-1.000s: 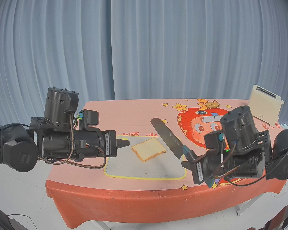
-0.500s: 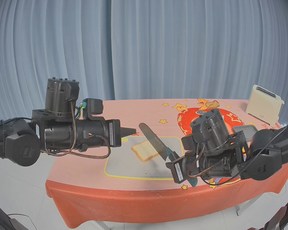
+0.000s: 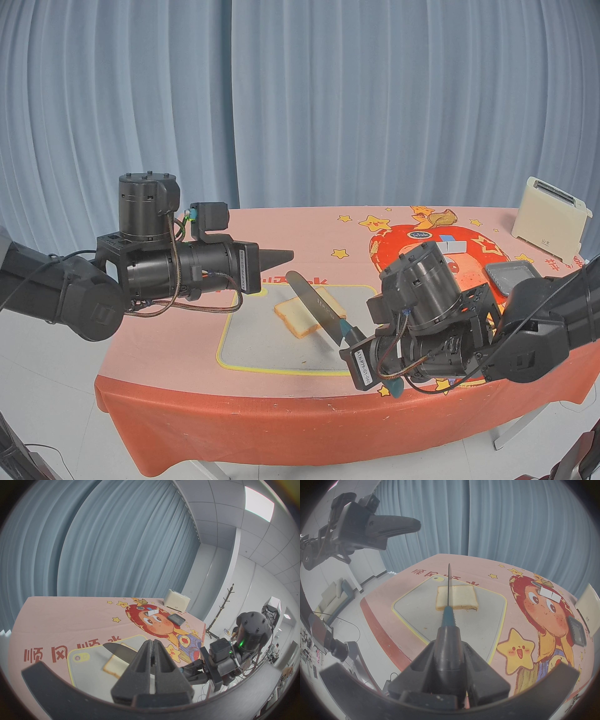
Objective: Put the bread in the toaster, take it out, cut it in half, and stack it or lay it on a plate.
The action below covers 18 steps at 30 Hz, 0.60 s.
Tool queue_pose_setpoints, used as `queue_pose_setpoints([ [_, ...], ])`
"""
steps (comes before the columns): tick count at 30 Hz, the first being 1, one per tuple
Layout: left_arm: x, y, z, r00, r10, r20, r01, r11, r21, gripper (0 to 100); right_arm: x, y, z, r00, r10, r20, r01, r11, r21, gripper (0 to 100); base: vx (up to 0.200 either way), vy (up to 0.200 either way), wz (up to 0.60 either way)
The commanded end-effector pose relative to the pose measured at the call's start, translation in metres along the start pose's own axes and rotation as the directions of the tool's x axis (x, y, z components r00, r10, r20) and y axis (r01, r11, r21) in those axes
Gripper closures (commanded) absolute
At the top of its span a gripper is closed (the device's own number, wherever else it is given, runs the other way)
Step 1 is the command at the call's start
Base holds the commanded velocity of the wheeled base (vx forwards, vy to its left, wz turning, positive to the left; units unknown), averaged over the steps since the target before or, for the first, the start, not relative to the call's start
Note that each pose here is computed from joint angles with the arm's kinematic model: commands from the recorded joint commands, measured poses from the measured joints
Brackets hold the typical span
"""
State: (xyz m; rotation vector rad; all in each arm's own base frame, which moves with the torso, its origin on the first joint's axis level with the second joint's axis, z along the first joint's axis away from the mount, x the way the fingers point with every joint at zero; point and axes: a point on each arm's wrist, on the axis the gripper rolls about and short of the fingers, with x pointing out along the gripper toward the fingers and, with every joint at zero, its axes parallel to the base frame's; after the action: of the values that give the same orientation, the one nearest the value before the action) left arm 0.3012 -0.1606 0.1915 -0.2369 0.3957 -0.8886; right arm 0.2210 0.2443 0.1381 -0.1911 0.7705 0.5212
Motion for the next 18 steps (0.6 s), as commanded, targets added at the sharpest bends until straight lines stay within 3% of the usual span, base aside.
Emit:
queue_pose_setpoints([
  [1,0.017,0.015,-0.010,1.000,0.008,-0.015,-0.008,1.000,-0.009,100,0.003,0.000,-0.001,1.000,-0.003,-0.010,0.003,1.000,-0.003,100,0.000,0.000,0.00],
  [18,0.019,0.019,-0.021,0.999,0.018,-0.044,-0.018,1.000,-0.012,100,0.007,0.000,0.003,1.000,-0.016,0.001,0.016,1.000,0.006,100,0.000,0.000,0.00],
])
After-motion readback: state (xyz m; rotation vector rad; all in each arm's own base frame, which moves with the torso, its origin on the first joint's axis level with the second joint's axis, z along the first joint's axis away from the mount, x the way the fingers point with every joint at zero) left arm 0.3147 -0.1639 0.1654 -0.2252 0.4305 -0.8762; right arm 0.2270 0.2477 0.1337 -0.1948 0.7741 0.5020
